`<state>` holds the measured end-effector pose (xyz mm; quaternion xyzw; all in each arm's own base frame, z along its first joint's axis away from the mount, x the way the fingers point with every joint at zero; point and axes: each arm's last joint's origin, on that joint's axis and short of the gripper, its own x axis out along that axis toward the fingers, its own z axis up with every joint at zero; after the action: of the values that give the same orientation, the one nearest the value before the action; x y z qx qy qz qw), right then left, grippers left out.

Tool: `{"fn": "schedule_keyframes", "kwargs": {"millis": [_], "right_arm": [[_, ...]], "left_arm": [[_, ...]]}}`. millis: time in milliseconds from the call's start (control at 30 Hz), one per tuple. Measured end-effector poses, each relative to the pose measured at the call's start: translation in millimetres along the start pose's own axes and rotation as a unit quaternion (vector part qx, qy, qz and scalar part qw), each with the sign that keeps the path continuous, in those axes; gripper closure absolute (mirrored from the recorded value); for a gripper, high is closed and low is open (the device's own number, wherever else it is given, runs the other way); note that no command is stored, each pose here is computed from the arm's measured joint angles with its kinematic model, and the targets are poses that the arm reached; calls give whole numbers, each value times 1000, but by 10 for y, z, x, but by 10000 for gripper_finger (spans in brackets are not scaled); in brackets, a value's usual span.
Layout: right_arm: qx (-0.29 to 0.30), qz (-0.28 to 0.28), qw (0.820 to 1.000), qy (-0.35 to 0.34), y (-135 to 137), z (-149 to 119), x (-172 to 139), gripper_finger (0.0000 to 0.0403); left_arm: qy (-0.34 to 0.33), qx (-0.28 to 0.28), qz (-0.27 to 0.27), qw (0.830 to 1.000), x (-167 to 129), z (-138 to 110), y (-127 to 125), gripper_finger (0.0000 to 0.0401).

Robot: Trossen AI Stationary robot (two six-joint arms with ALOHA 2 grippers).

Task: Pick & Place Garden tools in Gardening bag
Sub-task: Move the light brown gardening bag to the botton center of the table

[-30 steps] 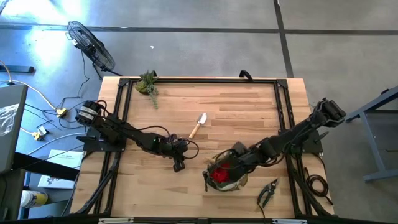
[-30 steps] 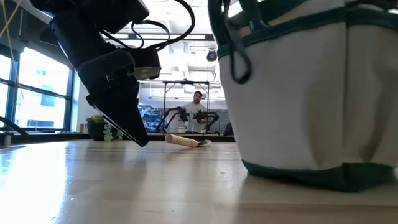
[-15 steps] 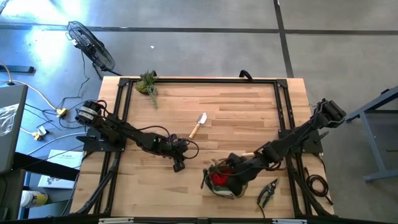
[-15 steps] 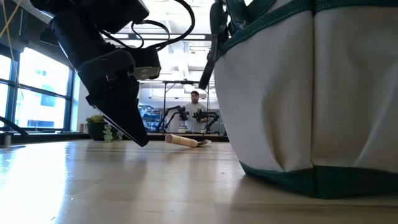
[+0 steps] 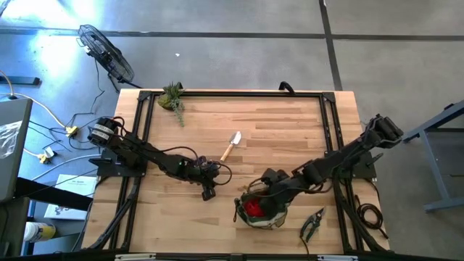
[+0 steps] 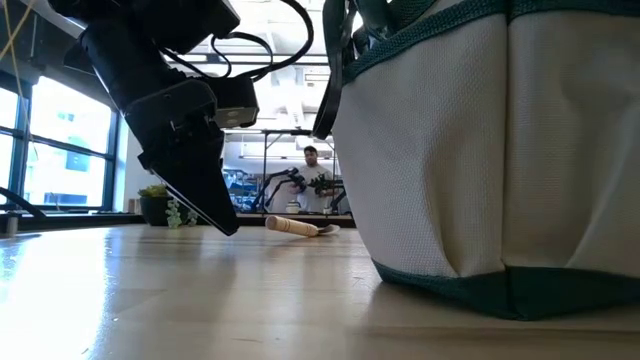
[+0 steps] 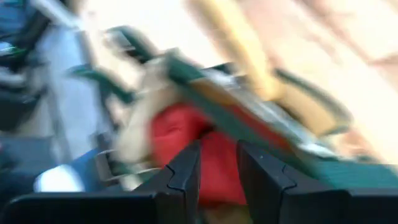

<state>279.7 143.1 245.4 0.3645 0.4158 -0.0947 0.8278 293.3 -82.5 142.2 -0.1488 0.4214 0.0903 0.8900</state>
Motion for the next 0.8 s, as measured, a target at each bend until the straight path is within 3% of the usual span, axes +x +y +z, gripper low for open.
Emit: {"fn": "schedule_keyframes", "kwargs": {"millis": [167, 433, 800], "right_arm": [[26, -76, 997, -11, -149, 22, 1, 310], [21, -111, 992, -53, -193, 47, -6, 310], [111, -198, 974, -24, -323, -157, -85, 310]], "left_arm": [[0, 0, 0, 1000, 0, -1, 0, 240], [1, 1, 0, 1000, 0, -1, 0, 240], [1, 2, -1, 1000, 0, -1, 0, 240]]}}
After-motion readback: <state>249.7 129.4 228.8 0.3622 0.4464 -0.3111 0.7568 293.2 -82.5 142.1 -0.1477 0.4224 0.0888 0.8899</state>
